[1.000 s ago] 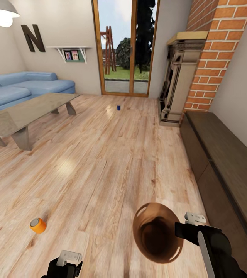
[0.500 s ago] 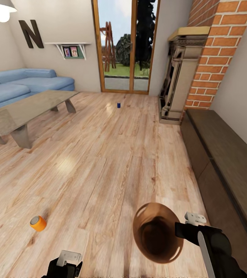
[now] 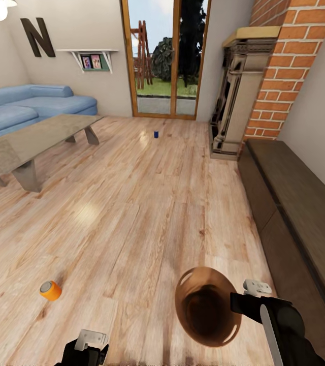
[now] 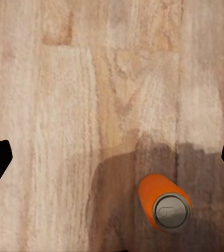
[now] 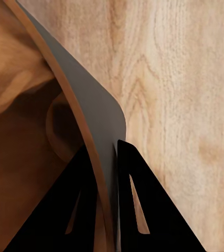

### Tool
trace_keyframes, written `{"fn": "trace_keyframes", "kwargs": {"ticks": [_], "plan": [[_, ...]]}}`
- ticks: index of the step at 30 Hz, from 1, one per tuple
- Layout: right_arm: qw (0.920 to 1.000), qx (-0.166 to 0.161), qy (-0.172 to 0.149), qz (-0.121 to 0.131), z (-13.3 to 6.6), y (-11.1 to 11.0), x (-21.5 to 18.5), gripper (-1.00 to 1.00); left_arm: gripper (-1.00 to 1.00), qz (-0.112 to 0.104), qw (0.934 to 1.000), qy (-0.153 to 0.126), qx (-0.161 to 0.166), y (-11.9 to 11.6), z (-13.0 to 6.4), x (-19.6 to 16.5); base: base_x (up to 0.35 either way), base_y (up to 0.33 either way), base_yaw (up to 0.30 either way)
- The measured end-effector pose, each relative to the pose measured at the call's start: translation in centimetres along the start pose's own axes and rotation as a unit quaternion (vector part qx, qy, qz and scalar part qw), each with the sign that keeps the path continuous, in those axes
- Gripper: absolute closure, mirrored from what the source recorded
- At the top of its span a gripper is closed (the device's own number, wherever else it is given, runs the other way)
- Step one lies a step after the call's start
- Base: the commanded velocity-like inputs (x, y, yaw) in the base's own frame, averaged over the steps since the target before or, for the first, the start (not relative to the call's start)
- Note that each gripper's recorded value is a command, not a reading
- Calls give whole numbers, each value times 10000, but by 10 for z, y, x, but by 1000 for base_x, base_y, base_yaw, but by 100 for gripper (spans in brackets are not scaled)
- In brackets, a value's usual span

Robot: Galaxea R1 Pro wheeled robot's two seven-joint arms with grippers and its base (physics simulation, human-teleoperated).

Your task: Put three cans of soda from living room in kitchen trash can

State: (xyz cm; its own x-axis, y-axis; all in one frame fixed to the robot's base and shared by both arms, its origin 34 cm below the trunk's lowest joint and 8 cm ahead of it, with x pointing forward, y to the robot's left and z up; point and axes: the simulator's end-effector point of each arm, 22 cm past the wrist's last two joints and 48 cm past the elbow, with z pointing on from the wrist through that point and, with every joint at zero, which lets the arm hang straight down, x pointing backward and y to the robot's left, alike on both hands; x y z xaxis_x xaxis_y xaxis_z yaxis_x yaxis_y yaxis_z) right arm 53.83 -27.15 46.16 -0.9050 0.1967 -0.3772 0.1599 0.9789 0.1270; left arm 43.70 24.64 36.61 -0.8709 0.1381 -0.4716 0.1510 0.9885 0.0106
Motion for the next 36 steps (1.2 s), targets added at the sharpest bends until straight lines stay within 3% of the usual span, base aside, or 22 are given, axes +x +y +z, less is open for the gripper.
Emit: {"fn": "trace_keyframes", "kwargs": {"ticks": [6, 12, 16, 19, 27, 30, 32, 36], "plan": [[10000, 12, 48, 2, 3, -1, 3, 100, -100, -2, 10000, 11, -10, -1, 1, 0, 0, 0, 0], [10000, 19, 96, 5, 6, -2, 6, 100, -100, -43, 9993, -15, -370, 14, 1, -1, 0, 0, 0], [9999, 26, 127, 7, 8, -2, 8, 100, -100, -125, 9919, -548, -1136, 44, -2, -20, 0, 0, 0], [9999, 28, 150, 9, 10, -2, 10, 100, -100, -163, 9871, -611, -1474, 57, -4, -16, 0, 0, 0], [9998, 43, 215, 13, 14, -3, 14, 100, -100, -291, 9891, -502, -1354, 53, 1, -8, 0, 0, 0], [9997, 33, 239, 16, 16, -3, 15, 100, -100, -394, 9919, -470, -1116, 45, 4, -6, 0, 0, 0], [9997, 31, 254, 15, 17, -3, 16, 100, -100, -399, 9961, -242, -749, 28, 8, 4, 0, 0, 0], [9996, 55, 287, 6, 19, -4, 19, 100, -100, -377, 9973, -59, -620, 22, 11, 13, 0, 0, 0]]}}
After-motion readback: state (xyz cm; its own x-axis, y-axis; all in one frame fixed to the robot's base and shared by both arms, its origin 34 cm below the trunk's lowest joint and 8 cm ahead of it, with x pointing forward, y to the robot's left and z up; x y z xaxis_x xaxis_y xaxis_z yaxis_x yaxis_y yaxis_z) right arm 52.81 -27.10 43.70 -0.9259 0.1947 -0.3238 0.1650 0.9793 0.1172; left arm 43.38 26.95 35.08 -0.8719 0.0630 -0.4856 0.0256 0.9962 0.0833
